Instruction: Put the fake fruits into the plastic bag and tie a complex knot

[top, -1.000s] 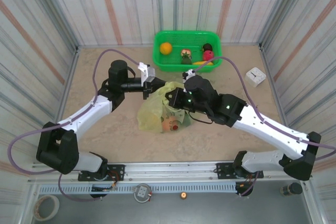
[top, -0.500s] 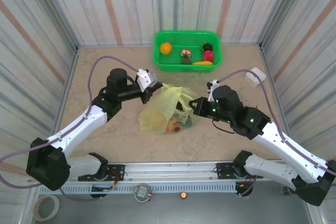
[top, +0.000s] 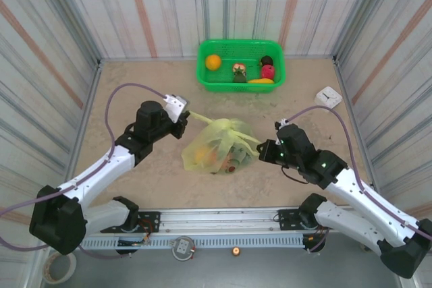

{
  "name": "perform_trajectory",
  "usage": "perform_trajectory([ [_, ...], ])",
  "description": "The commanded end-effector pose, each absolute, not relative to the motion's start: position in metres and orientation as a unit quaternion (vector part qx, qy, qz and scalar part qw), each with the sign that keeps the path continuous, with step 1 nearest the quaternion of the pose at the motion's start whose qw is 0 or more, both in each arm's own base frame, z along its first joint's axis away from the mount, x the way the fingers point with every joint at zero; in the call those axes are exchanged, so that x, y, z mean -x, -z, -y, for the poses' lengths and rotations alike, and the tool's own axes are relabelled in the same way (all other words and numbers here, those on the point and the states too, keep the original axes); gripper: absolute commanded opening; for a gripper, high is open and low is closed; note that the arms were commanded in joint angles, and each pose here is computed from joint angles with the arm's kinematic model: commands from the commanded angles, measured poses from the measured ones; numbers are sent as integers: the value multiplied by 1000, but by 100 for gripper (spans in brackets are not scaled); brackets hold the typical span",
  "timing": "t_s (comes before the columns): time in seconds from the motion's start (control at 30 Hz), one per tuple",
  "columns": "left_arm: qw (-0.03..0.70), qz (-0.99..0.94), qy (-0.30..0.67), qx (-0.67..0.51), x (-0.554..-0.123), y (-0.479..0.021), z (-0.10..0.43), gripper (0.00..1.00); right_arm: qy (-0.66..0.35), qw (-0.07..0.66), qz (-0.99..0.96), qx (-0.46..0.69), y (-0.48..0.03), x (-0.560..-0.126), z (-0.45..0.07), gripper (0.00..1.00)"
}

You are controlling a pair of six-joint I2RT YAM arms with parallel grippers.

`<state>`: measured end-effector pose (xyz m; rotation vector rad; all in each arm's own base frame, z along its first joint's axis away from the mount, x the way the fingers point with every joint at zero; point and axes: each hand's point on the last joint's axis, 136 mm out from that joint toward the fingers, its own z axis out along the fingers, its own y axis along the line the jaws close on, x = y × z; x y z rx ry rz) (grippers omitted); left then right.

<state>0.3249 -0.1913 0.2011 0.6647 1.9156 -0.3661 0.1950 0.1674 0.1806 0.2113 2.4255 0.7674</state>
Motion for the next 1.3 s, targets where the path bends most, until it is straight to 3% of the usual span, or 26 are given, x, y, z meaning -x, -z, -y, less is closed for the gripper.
perform_trajectory([
  [0.0,514,-846,62,-128,-351,-185,122,0,-162,282,-931,-164,-139,-183,-103,0],
  [0.17,489,-863,28,-120,-357,-168,111,0,-127,275,-930,-206,-122,-177,-82,0],
  [0.43,485,-856,94,-154,-354,-177,137,0,-115,284,-935,-177,-142,-186,-88,0],
  [0.53,486,-852,116,-154,-348,-188,143,0,-154,294,-934,-135,-154,-191,-105,1],
  [0.6,485,-851,135,-149,-341,-195,146,32,-212,297,-927,-83,-166,-193,-130,20],
  [0.67,488,-846,148,-156,-332,-204,149,47,-245,307,-918,-51,-182,-194,-144,38],
  [0.77,502,-835,156,-160,-316,-222,148,58,-240,334,-911,-37,-204,-198,-141,60],
  [0.8,512,-828,158,-163,-310,-229,147,66,-241,346,-907,-24,-214,-198,-141,66],
  [0.87,529,-817,159,-163,-299,-239,144,98,-243,372,-896,-1,-234,-198,-139,76],
  [0.93,541,-808,161,-167,-290,-249,142,99,-252,404,-879,24,-254,-199,-140,83],
  [0.97,546,-802,165,-178,-284,-256,143,99,-265,421,-866,46,-265,-198,-145,98],
  [1.13,606,-764,145,-169,-282,-290,132,99,-266,521,-806,92,-310,-208,-145,99],
  [1.27,652,-754,49,-63,-310,-297,88,99,-121,592,-796,43,-303,-252,-107,99],
])
